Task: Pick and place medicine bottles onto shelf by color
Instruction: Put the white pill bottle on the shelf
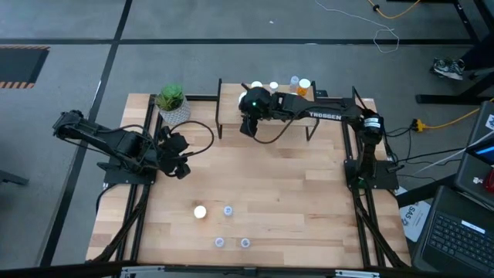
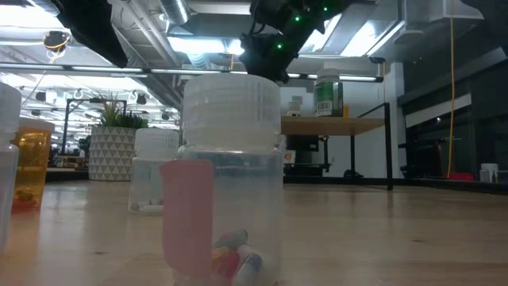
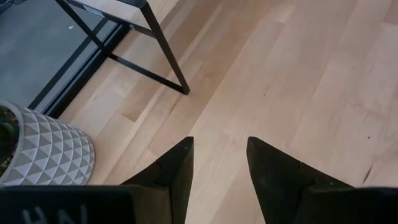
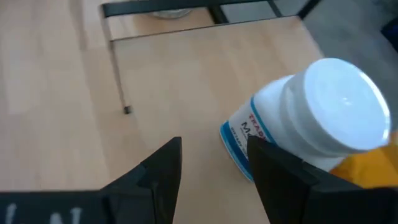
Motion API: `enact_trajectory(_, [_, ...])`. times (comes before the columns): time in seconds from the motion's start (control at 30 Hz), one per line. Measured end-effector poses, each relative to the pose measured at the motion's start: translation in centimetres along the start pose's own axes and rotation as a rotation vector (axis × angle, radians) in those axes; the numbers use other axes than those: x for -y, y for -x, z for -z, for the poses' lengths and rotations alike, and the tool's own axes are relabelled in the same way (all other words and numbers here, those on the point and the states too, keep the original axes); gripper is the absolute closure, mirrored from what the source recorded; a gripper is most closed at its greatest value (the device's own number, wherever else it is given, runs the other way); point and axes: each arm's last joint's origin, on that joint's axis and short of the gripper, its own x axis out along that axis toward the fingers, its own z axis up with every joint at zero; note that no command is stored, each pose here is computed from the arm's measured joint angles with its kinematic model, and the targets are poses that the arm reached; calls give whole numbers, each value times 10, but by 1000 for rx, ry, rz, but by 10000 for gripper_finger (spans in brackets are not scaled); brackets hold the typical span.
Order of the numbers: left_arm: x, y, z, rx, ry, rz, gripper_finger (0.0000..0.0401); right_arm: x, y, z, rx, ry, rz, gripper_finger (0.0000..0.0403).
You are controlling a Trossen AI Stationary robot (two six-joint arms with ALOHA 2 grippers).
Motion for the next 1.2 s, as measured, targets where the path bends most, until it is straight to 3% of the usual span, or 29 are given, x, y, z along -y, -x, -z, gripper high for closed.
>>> enact_trajectory(0.57, [0,0,0,0,3,0,257,42,-7,-5,96,-66,18,218])
enact_trajectory(1.07, [0,0,0,0,2,0,257,19,-4,-4,63,-23,-46,218])
enact_trajectory(1.2, [0,0,0,0,2,-1,257,18,-2,-8,94,-22,20,218])
